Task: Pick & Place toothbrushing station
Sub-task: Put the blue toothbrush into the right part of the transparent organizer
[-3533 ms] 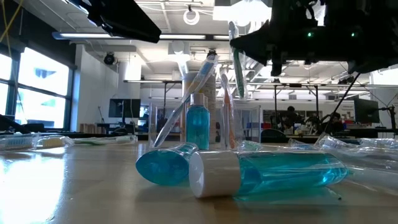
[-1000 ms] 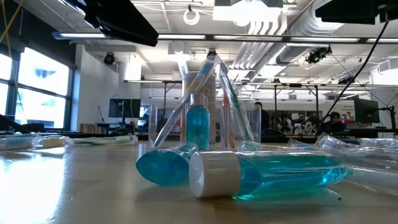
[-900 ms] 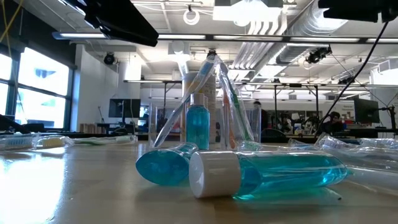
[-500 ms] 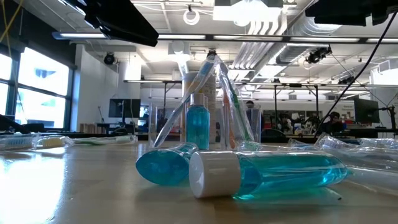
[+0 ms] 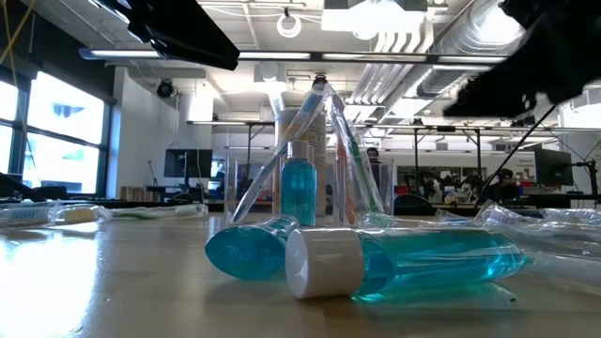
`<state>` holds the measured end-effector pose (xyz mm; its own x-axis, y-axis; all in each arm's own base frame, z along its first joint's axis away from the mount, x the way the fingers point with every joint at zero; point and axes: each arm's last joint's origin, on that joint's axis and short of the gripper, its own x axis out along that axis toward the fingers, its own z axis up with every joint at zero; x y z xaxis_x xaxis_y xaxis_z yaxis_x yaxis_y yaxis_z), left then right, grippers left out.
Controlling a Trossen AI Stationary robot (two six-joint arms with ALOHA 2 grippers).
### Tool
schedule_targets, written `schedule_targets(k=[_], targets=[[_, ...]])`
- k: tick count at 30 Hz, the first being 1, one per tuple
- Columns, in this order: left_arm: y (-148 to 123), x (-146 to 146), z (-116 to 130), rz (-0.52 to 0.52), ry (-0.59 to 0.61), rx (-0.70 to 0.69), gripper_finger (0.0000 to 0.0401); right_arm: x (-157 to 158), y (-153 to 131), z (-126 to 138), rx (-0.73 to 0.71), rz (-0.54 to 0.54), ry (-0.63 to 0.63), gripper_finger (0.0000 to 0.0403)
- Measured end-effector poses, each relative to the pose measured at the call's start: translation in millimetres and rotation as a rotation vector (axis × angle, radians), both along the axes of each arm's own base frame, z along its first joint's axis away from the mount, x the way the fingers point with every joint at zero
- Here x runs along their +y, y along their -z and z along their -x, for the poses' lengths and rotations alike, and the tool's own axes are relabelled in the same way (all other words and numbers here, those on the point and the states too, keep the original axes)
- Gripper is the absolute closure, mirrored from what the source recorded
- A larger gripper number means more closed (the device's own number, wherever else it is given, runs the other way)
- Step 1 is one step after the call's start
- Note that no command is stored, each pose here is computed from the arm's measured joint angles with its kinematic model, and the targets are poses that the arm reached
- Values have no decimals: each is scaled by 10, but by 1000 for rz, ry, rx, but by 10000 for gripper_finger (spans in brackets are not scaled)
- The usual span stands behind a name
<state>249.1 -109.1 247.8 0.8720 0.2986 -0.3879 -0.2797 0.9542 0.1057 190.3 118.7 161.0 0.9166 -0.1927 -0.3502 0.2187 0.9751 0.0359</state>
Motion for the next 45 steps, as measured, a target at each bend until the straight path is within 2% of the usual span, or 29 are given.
schedule_targets(k=[4,6,9,16,18,21,24,36,45], targets=[[0,0,0,0,0,0,214,-194,95,-36,177,-63,55,129],[-1,0,0,-1,-1,-1,214,-285,62,-61,270,-102,124,131],[1,0,1,-2,-1,0,214,-445,-22,-52,442,-135,275,131],[1,1,1,-9,0,3,214,-801,-313,12,695,-280,643,131],[2,1,1,-9,0,3,214,-911,-325,74,771,-315,739,131],[1,1,1,-9,1,3,214,-1067,-326,209,903,-309,872,131],[1,1,1,-9,1,3,214,-1180,-332,285,965,-357,992,132],[1,0,1,-8,1,2,214,-1606,-272,299,1066,-572,1098,133],[1,1,1,-5,0,1,214,-2046,39,322,1303,-698,1189,133]])
